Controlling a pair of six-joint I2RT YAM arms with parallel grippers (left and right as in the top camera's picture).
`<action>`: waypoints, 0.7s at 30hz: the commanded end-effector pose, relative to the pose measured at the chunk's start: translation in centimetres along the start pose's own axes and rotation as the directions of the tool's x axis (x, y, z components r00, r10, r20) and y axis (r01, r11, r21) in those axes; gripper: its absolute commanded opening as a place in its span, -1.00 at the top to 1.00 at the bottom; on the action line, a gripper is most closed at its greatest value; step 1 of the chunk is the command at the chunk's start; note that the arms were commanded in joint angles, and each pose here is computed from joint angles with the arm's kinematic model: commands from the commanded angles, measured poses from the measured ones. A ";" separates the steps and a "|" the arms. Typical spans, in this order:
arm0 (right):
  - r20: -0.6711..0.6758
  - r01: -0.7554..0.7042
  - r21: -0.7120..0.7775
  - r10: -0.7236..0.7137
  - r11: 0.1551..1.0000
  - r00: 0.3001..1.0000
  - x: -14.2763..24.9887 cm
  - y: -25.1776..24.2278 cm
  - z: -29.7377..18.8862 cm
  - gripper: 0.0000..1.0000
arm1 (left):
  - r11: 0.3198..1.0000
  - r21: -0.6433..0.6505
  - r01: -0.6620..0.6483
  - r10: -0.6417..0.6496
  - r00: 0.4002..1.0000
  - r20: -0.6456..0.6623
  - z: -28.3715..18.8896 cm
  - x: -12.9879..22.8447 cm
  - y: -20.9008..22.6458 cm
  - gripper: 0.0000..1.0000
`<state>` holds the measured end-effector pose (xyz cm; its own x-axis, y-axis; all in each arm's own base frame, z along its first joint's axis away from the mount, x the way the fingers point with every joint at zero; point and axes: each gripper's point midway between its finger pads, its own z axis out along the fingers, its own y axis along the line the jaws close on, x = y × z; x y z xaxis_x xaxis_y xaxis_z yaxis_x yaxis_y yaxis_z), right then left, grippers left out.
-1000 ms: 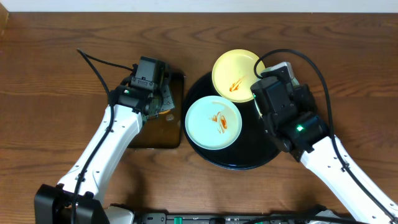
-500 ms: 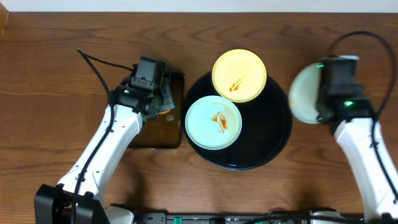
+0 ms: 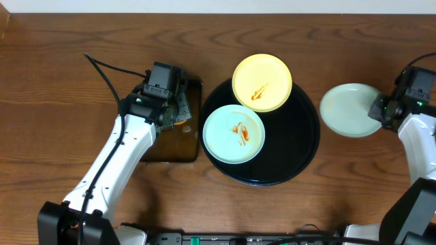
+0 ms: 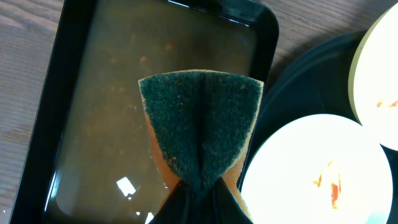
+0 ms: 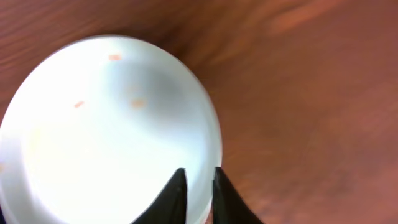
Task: Clean dirty plates on tray and stack at the side
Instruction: 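Lift the cleaned pale green plate and place it right of the tray, then grip the rim of the left pale green plate with the right gripper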
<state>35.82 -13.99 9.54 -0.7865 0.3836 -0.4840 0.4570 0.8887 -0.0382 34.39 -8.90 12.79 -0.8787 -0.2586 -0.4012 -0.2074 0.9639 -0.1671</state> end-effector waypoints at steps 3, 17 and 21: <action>-0.081 0.072 -0.338 -0.105 0.939 0.991 2.6 7.4 -1.8 0.69 | 1.000 -0.007 0.011 -0.011 1.000 0.000 0.0 0.2 0.3 0.85; -0.183 0.114 -0.718 -0.344 0.686 0.921 9.7 19.5 -7.4 -0.99 | 1.000 -0.007 0.011 -0.011 1.000 0.000 0.0 0.2 0.3 0.85; -0.232 0.164 -0.672 -0.415 0.722 0.880 12.8 21.6 -6.6 -0.99 | 1.000 -0.005 0.006 -0.006 1.000 -0.003 0.1 0.3 0.1 0.85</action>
<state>33.53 9.84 9.60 -0.9644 0.0567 -0.2583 -0.0841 0.8601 0.5032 34.39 -8.90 12.79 -0.8787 -0.2586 -0.4012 -0.2074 0.9639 -0.1671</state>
